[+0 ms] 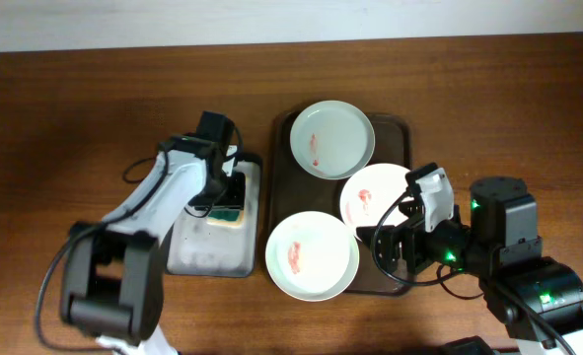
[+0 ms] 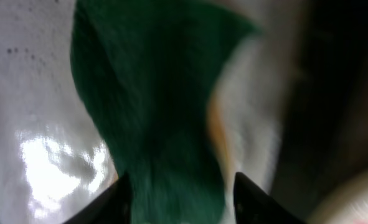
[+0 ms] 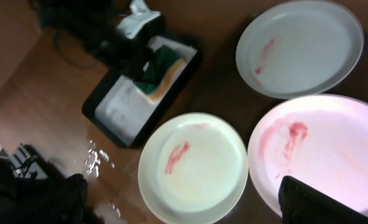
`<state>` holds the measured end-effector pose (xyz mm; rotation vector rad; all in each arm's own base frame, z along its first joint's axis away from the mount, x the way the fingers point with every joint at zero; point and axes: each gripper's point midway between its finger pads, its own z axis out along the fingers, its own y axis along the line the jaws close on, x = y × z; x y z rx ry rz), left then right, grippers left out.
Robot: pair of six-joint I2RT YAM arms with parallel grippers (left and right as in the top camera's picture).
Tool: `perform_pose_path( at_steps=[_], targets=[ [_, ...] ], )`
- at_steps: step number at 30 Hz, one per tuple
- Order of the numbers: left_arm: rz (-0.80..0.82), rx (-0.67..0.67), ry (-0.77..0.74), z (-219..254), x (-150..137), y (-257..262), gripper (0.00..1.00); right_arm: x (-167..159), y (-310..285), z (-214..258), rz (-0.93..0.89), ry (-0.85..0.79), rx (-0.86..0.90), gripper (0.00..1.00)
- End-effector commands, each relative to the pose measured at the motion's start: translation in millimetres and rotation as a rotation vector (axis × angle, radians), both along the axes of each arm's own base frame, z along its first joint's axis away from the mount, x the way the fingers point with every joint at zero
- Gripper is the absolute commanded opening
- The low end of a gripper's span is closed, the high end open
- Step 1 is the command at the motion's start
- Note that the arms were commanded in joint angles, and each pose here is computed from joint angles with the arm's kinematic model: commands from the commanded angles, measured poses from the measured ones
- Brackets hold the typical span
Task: Clean dirty plates on tray and stack at the side
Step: 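Grasp the green sponge with the left gripper and lift it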
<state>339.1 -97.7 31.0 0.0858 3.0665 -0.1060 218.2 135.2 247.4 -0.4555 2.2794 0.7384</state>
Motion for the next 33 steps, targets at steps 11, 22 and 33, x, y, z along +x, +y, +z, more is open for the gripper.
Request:
perform_pose_path(
  at_steps=[11,22,33],
  targets=[
    [0.091,0.071,0.079,12.3,11.8,14.9,0.54,-4.9,-0.4,1.6,0.004,0.022,0.005,0.99],
    [0.080,0.048,-0.020,-41.3,18.7,12.2,0.00,-5.2,-0.4,-8.6,0.004,0.076,-0.006,0.99],
    [0.039,-0.163,-0.139,135.0,15.6,-6.4,0.00,-0.1,-32.0,-90.9,-0.269,0.481,-0.160,0.90]
  ],
)
